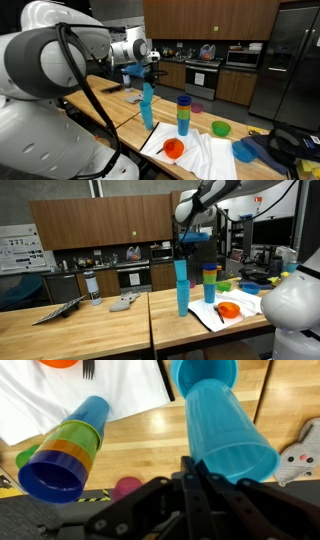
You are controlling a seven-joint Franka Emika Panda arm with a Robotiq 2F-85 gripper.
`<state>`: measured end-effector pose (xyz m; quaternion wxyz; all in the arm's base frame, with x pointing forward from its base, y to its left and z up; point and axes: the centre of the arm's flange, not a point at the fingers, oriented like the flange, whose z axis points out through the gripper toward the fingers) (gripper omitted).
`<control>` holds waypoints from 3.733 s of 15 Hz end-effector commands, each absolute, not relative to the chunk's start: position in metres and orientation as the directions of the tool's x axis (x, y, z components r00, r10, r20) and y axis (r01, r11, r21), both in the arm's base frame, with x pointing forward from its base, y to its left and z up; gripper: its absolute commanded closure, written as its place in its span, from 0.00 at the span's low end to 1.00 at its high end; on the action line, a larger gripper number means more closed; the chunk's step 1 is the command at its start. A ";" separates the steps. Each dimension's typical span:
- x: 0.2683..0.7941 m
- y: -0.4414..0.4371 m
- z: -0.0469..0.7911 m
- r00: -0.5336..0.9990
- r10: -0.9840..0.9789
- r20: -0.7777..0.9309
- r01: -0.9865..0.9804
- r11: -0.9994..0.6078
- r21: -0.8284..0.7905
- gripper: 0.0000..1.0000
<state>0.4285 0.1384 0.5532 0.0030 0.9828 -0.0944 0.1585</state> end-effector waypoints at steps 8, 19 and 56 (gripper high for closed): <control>0.468 0.130 0.557 0.947 -0.123 0.296 -0.153 -0.985 0.080 0.99; 0.468 0.147 0.567 0.958 -0.025 0.285 -0.074 -0.983 0.165 0.99; 0.422 0.169 0.607 0.946 -0.047 0.320 -0.071 -0.995 0.066 0.99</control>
